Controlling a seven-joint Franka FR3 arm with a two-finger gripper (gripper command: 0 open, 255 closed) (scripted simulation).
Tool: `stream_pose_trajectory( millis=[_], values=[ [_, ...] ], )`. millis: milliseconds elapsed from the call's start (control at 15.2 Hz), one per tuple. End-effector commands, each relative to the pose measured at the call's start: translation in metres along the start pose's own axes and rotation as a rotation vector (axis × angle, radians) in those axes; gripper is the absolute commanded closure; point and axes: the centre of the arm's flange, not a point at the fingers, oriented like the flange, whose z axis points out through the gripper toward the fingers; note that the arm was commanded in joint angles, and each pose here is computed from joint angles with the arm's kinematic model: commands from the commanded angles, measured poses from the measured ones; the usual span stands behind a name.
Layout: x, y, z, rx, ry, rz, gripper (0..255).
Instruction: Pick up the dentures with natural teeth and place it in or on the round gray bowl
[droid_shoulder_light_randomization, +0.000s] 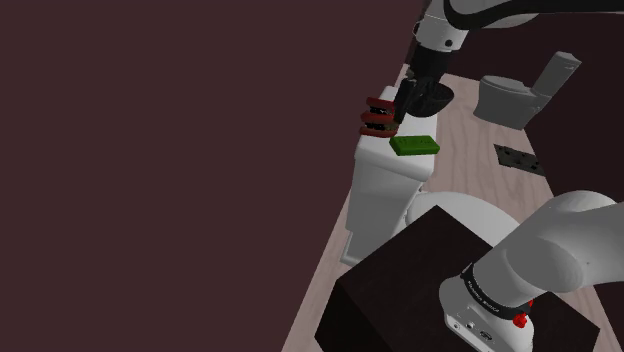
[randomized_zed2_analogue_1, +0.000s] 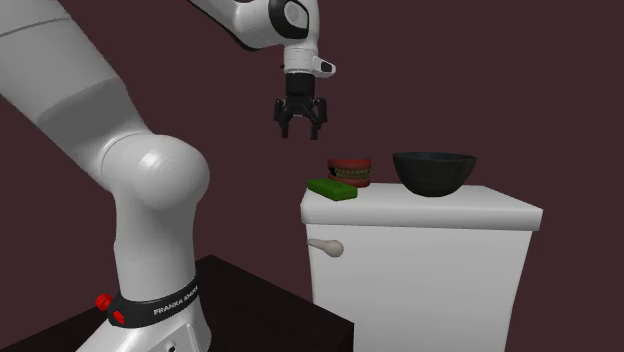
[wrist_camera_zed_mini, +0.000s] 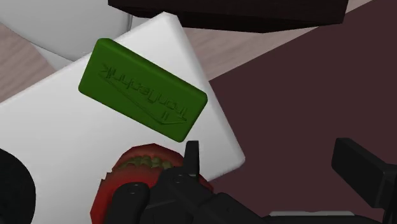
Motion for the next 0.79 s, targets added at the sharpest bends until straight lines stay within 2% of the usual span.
stream_pose_trajectory(
  millis=[0, 726],
  values=[
    [0.017, 0.018, 0.008, -0.012, -0.005, 0.003, 0],
    [0.107, 0.122, 0.038, -0.072, -0.032, 0.021, 0]
  ],
)
